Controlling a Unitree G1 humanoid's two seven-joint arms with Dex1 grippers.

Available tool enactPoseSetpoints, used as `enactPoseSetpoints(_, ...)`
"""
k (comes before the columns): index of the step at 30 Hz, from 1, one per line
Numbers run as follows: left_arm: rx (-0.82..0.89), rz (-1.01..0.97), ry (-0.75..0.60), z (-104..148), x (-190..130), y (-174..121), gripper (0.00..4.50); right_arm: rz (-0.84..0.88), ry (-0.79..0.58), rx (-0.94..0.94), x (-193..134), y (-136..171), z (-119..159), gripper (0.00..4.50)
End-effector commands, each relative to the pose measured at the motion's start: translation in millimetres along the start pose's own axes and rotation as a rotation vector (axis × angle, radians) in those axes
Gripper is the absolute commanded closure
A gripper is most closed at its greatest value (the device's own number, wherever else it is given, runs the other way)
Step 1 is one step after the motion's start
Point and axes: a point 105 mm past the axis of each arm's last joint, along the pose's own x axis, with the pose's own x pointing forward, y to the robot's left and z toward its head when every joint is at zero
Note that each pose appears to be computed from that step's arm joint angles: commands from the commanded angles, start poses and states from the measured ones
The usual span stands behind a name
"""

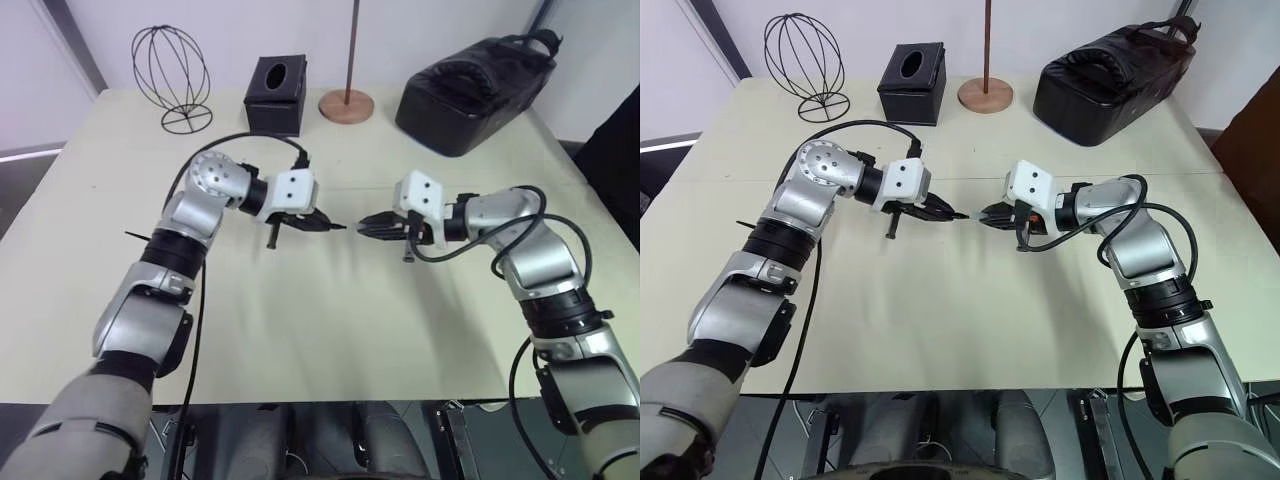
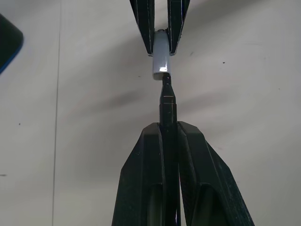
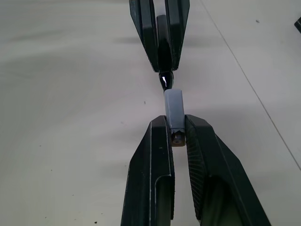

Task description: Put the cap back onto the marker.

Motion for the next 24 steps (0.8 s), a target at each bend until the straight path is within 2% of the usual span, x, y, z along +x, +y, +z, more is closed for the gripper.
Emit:
enactPoseSetpoints(1,0.120,0.038,-0.106,37.8,0.7,16.1,4.50,0.006,-0.053,-0.046,4.1,4.3,15.8,4.38)
enactPoseSetpoints(11,0.108,0.021,-0.132,41.9,1.8,13.7,4.50,0.011,-0.048,-0.046,4.1,6.5,14.4,4.38)
enactPoseSetpoints(19,0.148,-0.063,-0.040,32.1,15.9,-1.3,4.50,0.027,0.007,-0.089,10.5,3.5,15.9,4.38)
enactPoseSetpoints(24,0.169,-0.070,-0.032,38.1,30.1,-3.0,4.50,0.035,-0.035,-0.018,20.9,2.7,27.9,4.38)
